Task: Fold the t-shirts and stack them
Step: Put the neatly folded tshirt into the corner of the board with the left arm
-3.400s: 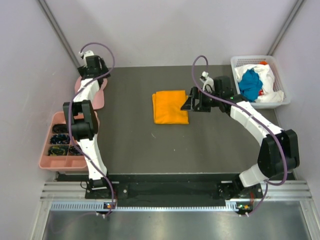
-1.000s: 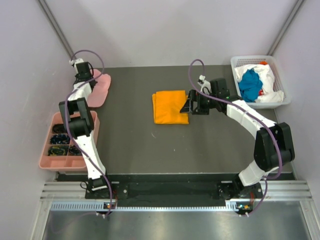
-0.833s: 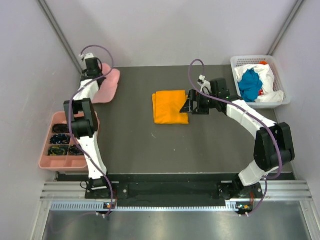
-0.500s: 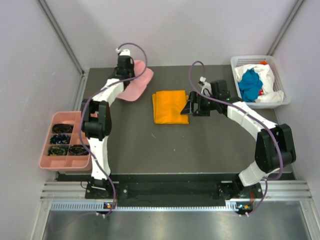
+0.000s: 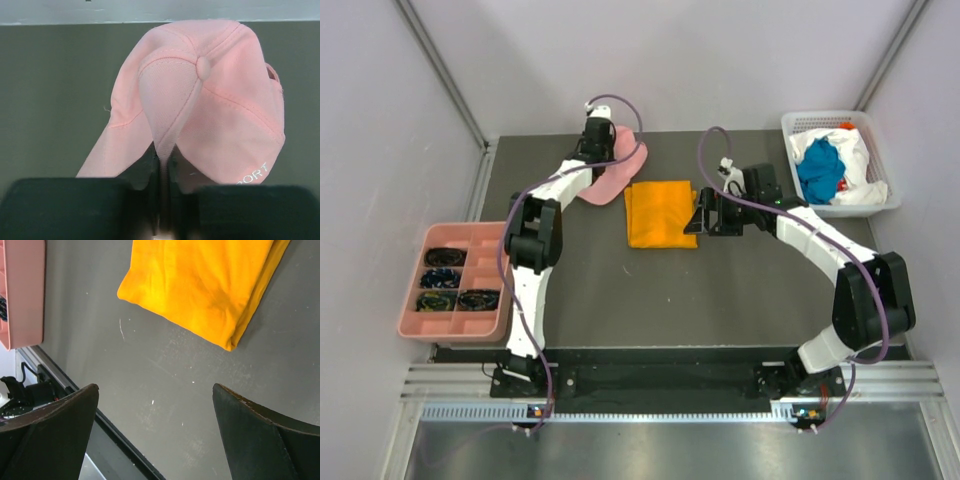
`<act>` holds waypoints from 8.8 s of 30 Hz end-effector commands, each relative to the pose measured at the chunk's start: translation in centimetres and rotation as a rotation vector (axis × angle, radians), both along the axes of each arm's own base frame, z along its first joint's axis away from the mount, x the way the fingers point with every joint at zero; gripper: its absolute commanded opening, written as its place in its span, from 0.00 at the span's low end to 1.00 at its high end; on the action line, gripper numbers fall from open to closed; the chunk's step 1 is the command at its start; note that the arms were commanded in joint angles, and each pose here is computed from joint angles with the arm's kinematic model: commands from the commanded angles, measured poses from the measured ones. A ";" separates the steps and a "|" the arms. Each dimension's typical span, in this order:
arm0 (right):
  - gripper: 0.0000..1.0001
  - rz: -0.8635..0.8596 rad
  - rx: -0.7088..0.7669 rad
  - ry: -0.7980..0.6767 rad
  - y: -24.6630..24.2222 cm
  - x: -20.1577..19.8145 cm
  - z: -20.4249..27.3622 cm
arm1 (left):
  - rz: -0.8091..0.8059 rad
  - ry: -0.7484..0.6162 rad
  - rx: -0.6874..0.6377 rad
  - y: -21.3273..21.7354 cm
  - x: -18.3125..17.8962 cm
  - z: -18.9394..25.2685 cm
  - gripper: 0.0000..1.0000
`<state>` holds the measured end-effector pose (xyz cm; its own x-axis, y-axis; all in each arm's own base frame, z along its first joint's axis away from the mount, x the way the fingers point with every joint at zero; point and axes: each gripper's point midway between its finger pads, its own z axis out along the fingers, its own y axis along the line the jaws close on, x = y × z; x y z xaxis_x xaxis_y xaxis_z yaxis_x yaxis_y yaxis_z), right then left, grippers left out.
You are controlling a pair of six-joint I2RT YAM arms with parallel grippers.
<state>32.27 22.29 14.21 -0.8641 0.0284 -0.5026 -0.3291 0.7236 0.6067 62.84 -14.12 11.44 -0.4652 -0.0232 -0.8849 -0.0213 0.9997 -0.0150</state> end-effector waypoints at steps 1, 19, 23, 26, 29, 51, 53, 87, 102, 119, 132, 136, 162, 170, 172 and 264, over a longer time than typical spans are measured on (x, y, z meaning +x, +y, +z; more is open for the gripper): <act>0.96 0.023 0.008 -0.067 0.3 -0.1 1.5 | 0.031 -0.109 0.014 0.6 1.9 3.3 0.62; 0.96 0.038 0.022 -0.056 0.3 -1.2 1.0 | 0.078 -0.330 -0.204 2.9 -9.1 19.5 0.99; 0.96 0.026 0.020 -0.047 0.3 -1.1 0.5 | -0.011 -0.219 -0.265 1.3 -13.0 16.6 0.99; 0.96 0.013 0.016 -0.042 0.3 -0.9 0.1 | -0.046 -0.113 -0.257 0.4 -16.3 12.1 0.99; 0.96 0.008 0.016 -0.032 0.4 -0.8 -0.5 | -0.116 -0.021 -0.292 -1.0 -19.7 7.5 0.99; 0.96 0.003 -0.023 0.014 1.1 -0.9 -2.5 | -0.368 0.102 -0.780 -5.9 -21.7 -3.1 0.99; 0.96 0.003 -0.027 0.017 1.1 -0.9 -2.5 | -0.358 0.100 -0.810 -5.4 -20.7 -3.8 0.99; 0.97 -0.126 -0.080 0.018 2.2 6.2 -2.9 | -0.462 0.315 -0.861 -10.7 -19.6 -11.3 0.94; 0.97 -0.116 -0.099 0.041 1.6 4.9 -4.1 | -0.482 0.365 -0.894 -11.8 -20.0 -13.3 0.03; 0.97 -0.096 -0.070 0.086 1.9 3.6 -6.3 | -0.322 0.351 -0.370 -5.2 -20.0 -7.9 0.00; 0.97 -0.085 -0.068 0.104 1.8 2.8 -7.2 | -0.365 0.237 -0.282 -5.4 -17.2 1.2 0.00; 0.97 -0.078 -0.064 0.103 1.9 2.7 -7.1 | -0.367 0.208 -0.233 -4.7 -17.0 3.5 0.00; 0.97 -0.060 -0.037 0.132 2.3 2.1 -8.0 | -0.294 0.097 0.213 3.5 -12.2 14.7 0.00; 0.97 -0.058 -0.043 0.154 2.4 2.2 -8.9 | -0.291 0.069 0.140 7.5 -9.0 15.4 0.00; 0.97 -0.060 -0.043 0.159 2.5 2.3 -9.1 | -0.286 0.053 0.124 8.8 -8.2 16.2 0.00; 0.97 -0.025 -0.041 0.257 4.4 5.1 -12.4 | 0.381 0.058 0.220 38.3 -3.2 0.1 0.99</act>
